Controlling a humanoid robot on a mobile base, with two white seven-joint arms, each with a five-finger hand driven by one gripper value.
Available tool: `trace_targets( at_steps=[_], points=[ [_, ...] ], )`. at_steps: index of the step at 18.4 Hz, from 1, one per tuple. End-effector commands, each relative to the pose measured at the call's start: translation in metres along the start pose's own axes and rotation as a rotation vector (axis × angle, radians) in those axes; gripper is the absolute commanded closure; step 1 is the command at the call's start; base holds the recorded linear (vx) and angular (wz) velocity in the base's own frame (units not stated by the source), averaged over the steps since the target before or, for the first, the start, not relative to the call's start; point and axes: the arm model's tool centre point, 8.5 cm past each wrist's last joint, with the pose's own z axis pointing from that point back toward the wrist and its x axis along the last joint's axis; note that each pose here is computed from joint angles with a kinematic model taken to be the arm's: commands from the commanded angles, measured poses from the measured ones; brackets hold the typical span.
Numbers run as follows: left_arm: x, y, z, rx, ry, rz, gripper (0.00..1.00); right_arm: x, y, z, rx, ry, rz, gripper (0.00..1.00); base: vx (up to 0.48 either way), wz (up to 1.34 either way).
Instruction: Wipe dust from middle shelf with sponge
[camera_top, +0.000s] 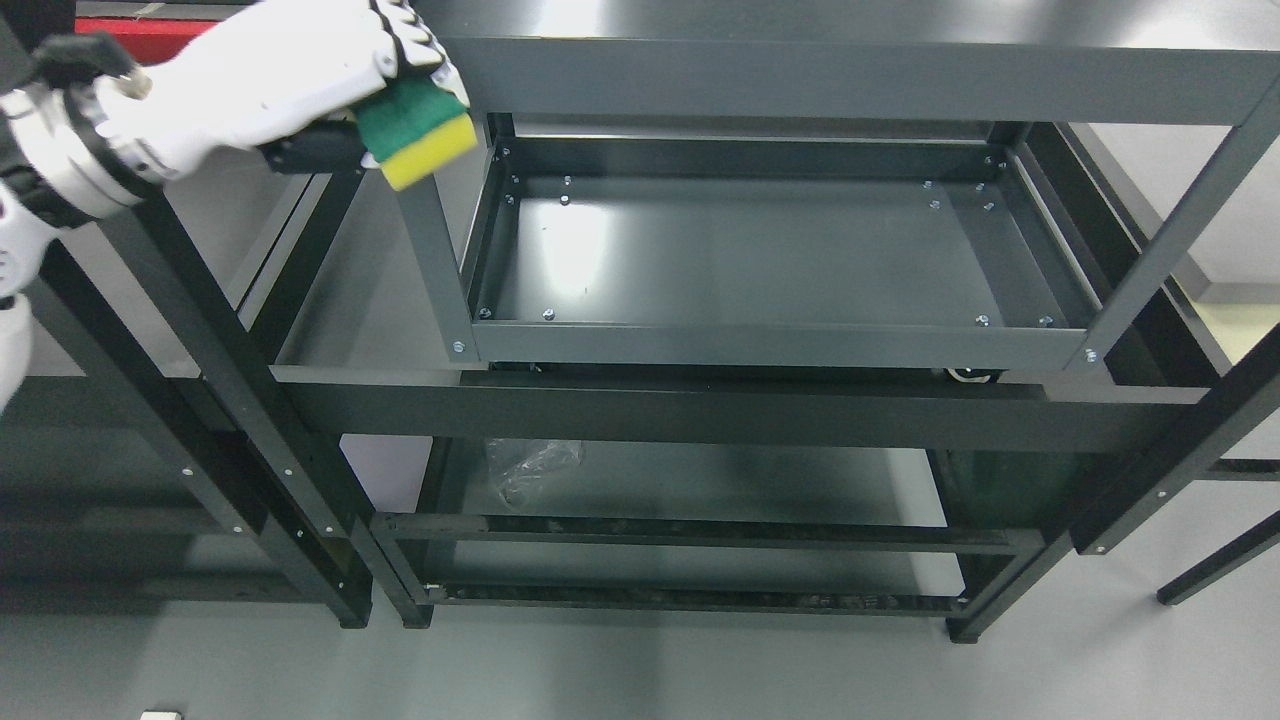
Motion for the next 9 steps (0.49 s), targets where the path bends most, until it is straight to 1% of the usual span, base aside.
trace_targets(
  at_steps=[1, 2, 3, 4, 6, 7, 8, 9],
  points=[
    [0.037, 0.046, -0.029, 0.332, -0.208, 0.116, 0.95, 0.002, -0.01, -0.001, -0.014, 0.05, 0.003, 0.0, 0.0, 0.0],
    [0.048, 0.037, -0.049, 0.366, -0.256, 0.166, 0.95, 0.002, -0.01, -0.001, -0.014, 0.05, 0.003, 0.0, 0.0, 0.0],
    [0.067, 0.018, -0.077, 0.39, -0.32, 0.242, 0.95, 0.002, -0.01, -0.001, -0.016, 0.05, 0.003, 0.0, 0.0, 0.0],
    [0.092, -0.006, -0.106, 0.396, -0.388, 0.328, 0.95, 0.002, -0.01, -0.001, -0.014, 0.05, 0.003, 0.0, 0.0, 0.0],
    [0.156, -0.053, -0.157, 0.413, -0.511, 0.518, 0.96, 0.002, -0.01, -0.001, -0.014, 0.05, 0.003, 0.0, 0.0, 0.0],
    [0.181, -0.072, -0.173, 0.393, -0.544, 0.572, 0.96, 0.002, -0.01, -0.001, -0.014, 0.05, 0.003, 0.0, 0.0, 0.0],
    [0.194, -0.108, -0.176, 0.304, -0.525, 0.614, 0.96, 0.002, -0.01, -0.001, -0.014, 0.05, 0.003, 0.0, 0.0, 0.0],
    [0.206, -0.135, -0.178, 0.241, -0.519, 0.657, 0.96, 0.002, -0.01, -0.001, -0.014, 0.05, 0.003, 0.0, 0.0, 0.0]
  ],
)
